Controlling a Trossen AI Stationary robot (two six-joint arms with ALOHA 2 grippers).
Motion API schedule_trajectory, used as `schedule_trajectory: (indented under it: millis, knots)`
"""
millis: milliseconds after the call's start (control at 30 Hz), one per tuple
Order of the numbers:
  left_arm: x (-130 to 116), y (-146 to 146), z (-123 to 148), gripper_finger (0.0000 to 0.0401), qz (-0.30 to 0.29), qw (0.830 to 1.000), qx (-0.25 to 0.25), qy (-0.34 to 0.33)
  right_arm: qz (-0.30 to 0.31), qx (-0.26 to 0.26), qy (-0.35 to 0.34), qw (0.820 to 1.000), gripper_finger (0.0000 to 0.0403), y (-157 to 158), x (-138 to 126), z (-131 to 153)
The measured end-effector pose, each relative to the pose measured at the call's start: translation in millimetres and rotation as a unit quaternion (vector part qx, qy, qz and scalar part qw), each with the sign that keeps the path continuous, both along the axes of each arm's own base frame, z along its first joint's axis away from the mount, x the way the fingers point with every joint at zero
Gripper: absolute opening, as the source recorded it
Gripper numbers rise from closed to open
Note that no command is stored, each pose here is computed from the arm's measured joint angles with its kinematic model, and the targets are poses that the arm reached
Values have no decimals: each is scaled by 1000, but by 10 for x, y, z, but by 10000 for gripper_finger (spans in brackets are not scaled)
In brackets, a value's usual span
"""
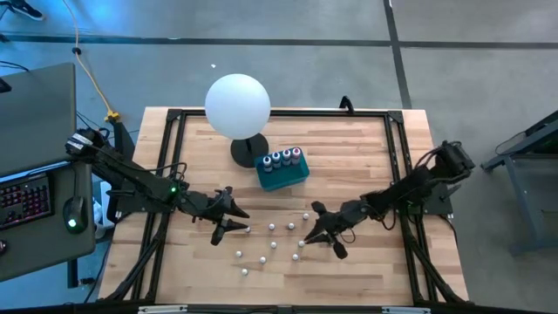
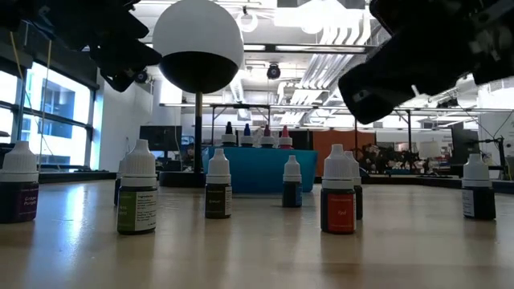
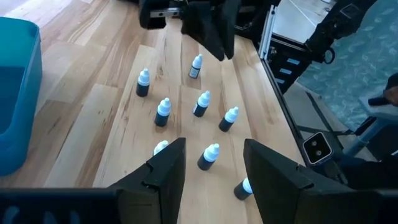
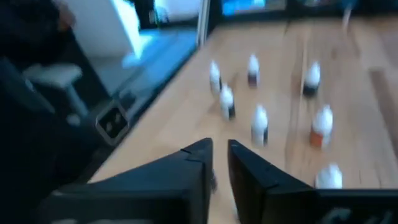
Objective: Pick & Place food coloring
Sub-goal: Put the black food coloring bottle into the bin
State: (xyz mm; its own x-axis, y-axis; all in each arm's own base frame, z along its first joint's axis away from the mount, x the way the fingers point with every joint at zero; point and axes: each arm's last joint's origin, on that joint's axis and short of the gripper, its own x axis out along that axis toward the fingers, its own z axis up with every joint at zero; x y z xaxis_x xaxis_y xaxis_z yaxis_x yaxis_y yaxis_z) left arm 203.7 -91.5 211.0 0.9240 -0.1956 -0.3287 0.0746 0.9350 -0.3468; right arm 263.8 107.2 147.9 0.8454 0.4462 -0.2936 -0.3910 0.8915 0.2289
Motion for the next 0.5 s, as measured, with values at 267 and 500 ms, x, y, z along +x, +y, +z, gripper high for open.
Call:
schedule_trajectory:
  millis: [267, 500]
  knots:
    - [-1, -4, 0, 161, -7, 1000, -4, 1, -30, -112, 195, 974, 126, 95, -198, 590]
    - [1, -5, 5, 161, -4, 1000, -12, 1, -17, -154, 299, 941, 179, 342, -98, 487]
